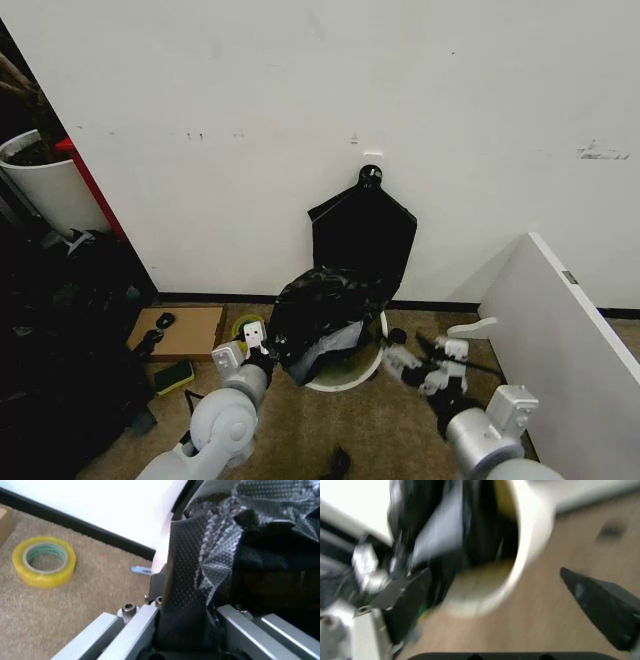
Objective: Place the garbage bag over the trash bin.
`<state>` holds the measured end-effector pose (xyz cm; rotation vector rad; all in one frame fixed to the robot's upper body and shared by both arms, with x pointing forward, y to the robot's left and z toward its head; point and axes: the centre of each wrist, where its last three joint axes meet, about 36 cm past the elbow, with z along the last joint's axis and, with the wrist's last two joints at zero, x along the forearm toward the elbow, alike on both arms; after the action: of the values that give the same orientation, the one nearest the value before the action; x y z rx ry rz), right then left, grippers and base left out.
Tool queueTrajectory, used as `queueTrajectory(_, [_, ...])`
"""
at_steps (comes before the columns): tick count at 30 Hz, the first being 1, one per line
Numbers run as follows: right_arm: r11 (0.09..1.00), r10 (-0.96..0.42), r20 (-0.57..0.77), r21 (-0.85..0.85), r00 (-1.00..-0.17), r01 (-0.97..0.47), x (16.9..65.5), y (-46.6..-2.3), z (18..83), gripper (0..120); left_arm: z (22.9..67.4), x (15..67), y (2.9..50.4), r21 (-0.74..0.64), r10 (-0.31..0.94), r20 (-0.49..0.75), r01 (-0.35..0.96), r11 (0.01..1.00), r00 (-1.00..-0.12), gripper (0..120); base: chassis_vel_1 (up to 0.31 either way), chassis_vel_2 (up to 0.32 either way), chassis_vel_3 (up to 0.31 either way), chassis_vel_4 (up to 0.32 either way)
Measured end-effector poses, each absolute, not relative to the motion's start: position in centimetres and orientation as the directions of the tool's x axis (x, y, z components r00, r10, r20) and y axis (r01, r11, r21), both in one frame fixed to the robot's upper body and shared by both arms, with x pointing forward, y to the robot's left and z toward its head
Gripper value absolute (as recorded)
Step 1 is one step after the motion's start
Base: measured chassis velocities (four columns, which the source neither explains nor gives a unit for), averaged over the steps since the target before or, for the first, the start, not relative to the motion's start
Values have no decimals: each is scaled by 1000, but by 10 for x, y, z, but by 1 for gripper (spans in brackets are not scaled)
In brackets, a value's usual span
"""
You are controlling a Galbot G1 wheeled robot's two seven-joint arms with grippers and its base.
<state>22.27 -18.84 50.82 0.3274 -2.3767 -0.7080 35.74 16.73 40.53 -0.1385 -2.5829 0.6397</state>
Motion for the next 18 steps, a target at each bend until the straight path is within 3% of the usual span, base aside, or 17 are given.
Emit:
queueTrajectory(4, [736,-500,509,676,-701,-35,224,-184,509,100,406,358,165,-449,202,408,-3,894,-890,0,0,0,0,0])
queueTrajectory(10, [615,-557,369,785,-744,-71,233,-175,516,100,402,351,164,-424,210,401,23,906,-892,0,0,0,0,0])
queueTrajectory(18, [608,-564,382,792,-732,-55,242,-170,505,100,401,348,161,-423,219,401,32,906,-889,0,0,0,0,0])
